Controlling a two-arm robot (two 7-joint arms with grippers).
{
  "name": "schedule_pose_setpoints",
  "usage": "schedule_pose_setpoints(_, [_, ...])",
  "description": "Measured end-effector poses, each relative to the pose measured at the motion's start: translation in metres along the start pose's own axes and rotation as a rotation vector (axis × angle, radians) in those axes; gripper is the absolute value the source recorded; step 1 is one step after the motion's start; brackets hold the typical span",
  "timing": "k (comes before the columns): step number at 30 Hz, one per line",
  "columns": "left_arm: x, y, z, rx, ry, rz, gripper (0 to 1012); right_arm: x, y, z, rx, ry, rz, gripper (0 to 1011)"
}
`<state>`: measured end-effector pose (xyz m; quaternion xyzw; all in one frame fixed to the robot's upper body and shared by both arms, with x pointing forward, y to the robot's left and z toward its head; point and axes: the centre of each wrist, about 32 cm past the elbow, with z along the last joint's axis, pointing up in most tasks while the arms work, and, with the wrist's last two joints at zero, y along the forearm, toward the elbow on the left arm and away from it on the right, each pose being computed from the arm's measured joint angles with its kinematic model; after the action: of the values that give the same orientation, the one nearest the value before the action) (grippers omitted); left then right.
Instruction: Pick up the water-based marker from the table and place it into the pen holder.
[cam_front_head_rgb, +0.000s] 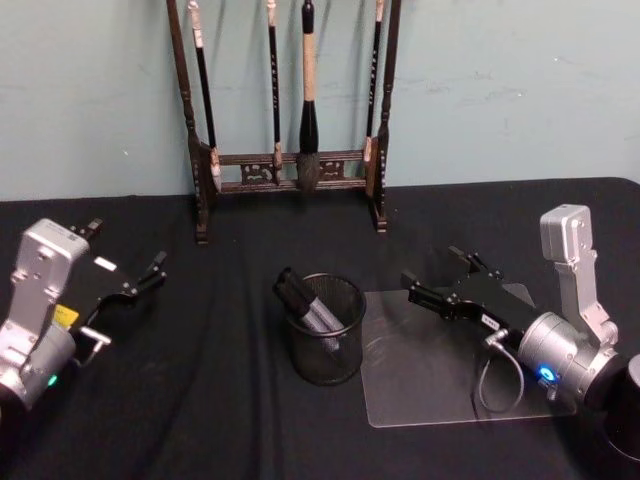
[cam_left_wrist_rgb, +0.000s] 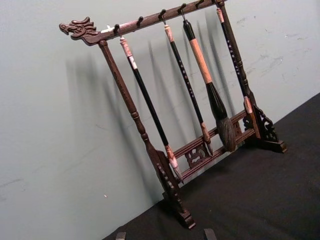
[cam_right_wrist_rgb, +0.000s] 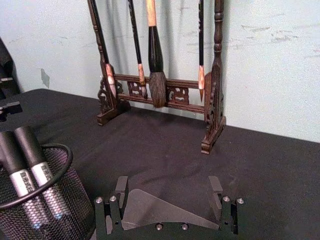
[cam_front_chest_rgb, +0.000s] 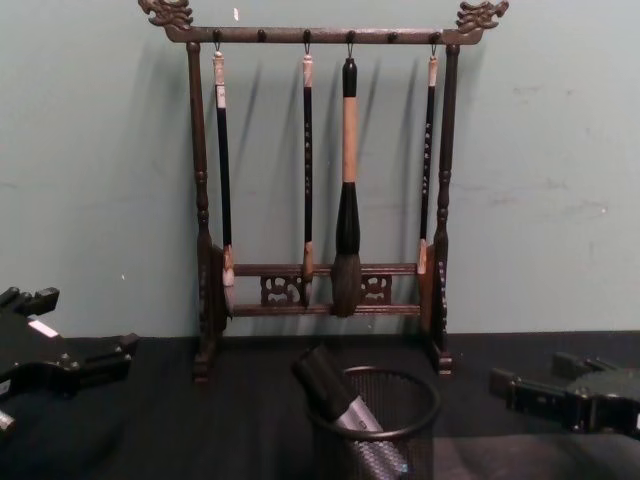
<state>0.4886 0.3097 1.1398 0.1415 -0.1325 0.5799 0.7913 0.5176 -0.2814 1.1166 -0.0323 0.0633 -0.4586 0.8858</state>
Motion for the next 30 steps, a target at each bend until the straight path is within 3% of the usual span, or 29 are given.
schedule_pose_setpoints(6, [0.0000,0.0000,0.0000,0.000,0.000,0.000,1009,0.0000,0.0008,-0.0047,-0.016,0.011,-0.008,1002])
schedule_pose_setpoints(30, [0.0000,0.0000,0.0000,0.000,0.000,0.000,1009,0.0005,0.0005,-0.0034,-0.012,0.008,-0.006,1000])
